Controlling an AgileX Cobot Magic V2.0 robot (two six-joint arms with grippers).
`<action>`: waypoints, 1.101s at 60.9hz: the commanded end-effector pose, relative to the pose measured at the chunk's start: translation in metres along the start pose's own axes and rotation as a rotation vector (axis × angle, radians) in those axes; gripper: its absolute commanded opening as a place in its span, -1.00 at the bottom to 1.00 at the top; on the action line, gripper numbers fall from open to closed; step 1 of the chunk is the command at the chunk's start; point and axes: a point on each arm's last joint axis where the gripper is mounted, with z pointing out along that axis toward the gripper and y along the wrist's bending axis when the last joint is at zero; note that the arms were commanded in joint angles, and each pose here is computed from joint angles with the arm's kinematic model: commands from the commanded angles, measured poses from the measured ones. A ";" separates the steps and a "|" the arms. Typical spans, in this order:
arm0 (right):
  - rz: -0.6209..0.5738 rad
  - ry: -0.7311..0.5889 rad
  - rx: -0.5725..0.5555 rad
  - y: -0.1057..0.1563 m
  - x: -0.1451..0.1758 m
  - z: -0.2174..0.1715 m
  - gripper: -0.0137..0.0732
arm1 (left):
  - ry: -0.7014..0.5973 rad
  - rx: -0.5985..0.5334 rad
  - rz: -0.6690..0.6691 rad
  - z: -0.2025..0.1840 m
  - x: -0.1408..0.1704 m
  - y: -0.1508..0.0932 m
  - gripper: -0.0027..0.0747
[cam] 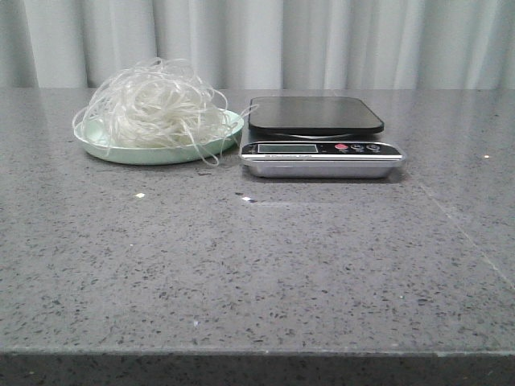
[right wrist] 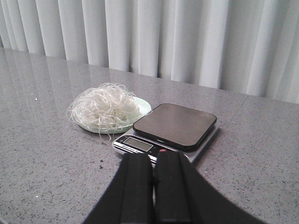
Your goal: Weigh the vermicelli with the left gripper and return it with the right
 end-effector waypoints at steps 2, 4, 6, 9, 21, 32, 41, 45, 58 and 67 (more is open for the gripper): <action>-0.012 -0.097 0.013 -0.001 -0.015 -0.001 -0.27 | -0.092 -0.008 -0.013 -0.002 -0.006 0.001 -0.60; -0.012 -0.097 0.013 -0.001 -0.015 -0.001 -0.27 | -0.092 -0.008 -0.013 -0.002 -0.006 0.001 -0.60; -0.012 -0.097 0.013 -0.001 -0.015 -0.001 -0.27 | -0.092 -0.008 -0.013 -0.002 -0.006 0.001 -0.60; -0.012 -0.097 0.013 -0.001 -0.015 -0.001 -0.27 | -0.092 -0.008 -0.013 -0.002 -0.006 0.001 -0.60; -0.012 -0.097 0.013 -0.001 -0.015 -0.001 -0.27 | -0.092 -0.008 -0.013 -0.002 -0.006 0.001 -0.60; -0.012 -0.099 0.013 -0.001 -0.015 -0.001 -0.27 | -0.092 -0.008 -0.013 -0.002 -0.006 0.001 -0.60; -0.048 -0.090 0.095 -0.005 -0.008 0.002 -0.27 | -0.092 -0.008 -0.013 -0.002 -0.006 0.001 -0.60; -0.080 -0.102 0.176 -0.010 -0.002 0.005 -0.27 | -0.092 -0.008 -0.013 -0.002 -0.006 0.001 -0.60; -0.117 -0.142 0.438 -0.028 0.030 0.010 -0.27 | -0.092 -0.008 -0.013 -0.002 -0.006 0.001 -0.60; -0.134 -0.186 0.514 -0.033 0.056 0.006 -0.27 | -0.092 -0.008 -0.013 -0.002 -0.006 0.001 -0.60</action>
